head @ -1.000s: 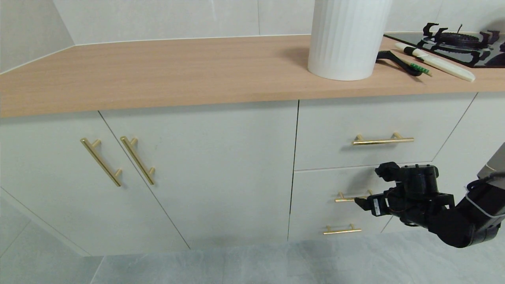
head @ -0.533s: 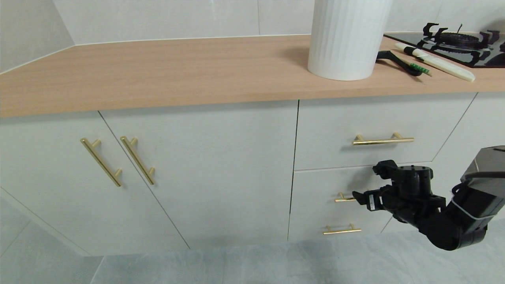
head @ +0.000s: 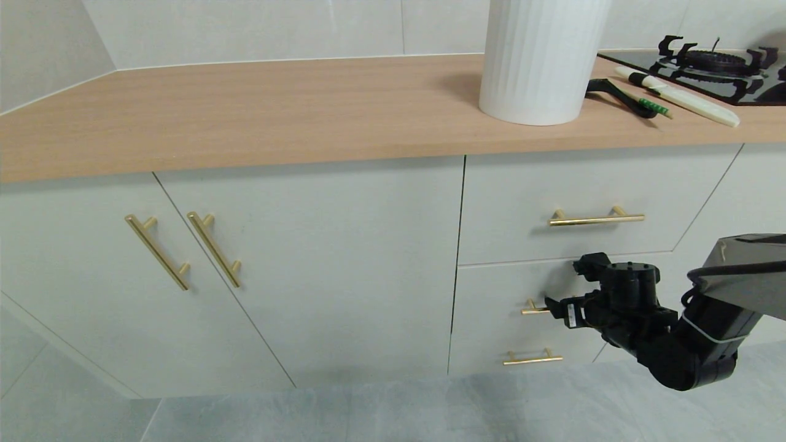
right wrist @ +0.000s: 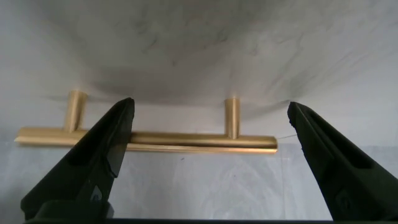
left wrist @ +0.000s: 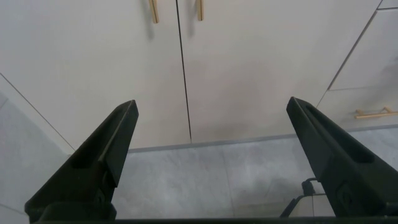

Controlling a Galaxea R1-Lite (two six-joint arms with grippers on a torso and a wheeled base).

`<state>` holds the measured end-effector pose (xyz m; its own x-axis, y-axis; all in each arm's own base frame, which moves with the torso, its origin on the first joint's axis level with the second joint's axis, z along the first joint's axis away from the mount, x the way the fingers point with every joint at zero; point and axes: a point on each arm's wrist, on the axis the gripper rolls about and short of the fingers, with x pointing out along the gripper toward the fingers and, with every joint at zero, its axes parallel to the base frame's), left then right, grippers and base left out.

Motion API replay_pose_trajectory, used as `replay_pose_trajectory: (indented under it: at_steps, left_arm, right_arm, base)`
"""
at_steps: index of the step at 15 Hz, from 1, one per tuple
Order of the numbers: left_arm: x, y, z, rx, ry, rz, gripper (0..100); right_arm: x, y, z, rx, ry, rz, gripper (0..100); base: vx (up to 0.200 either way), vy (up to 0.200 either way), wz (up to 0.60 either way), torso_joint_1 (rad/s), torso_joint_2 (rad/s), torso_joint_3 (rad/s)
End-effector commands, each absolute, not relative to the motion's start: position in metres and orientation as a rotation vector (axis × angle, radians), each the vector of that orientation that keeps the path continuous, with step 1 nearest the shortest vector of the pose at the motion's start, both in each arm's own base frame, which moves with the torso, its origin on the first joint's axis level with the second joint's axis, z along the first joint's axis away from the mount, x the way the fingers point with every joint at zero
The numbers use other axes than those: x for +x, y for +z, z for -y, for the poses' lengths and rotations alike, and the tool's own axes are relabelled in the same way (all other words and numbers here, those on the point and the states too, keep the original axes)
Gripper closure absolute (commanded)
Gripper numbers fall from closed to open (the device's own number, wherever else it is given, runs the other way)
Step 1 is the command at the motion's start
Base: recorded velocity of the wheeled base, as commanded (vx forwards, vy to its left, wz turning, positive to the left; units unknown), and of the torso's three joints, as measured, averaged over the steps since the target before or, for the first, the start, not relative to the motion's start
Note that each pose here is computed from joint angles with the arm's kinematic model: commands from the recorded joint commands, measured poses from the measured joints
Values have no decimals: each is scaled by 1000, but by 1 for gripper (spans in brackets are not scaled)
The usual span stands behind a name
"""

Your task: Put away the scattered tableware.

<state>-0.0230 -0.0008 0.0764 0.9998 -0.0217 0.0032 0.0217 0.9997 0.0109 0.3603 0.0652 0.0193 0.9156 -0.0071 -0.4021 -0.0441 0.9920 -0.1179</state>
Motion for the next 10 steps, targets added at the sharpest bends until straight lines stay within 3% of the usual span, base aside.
replay_pose_trajectory:
  at_steps: [1, 10]
  left_arm:
    - [-23, 76, 1, 11, -21, 2, 0]
    - [-23, 76, 1, 11, -21, 2, 0]
  right_arm:
    - [361, 17, -65, -127, 18, -414, 0]
    - [354, 10, -64, -144, 16, -481, 0]
  base:
    - [0, 0, 0, 0, 0, 0]
    - [0, 0, 0, 0, 0, 0]
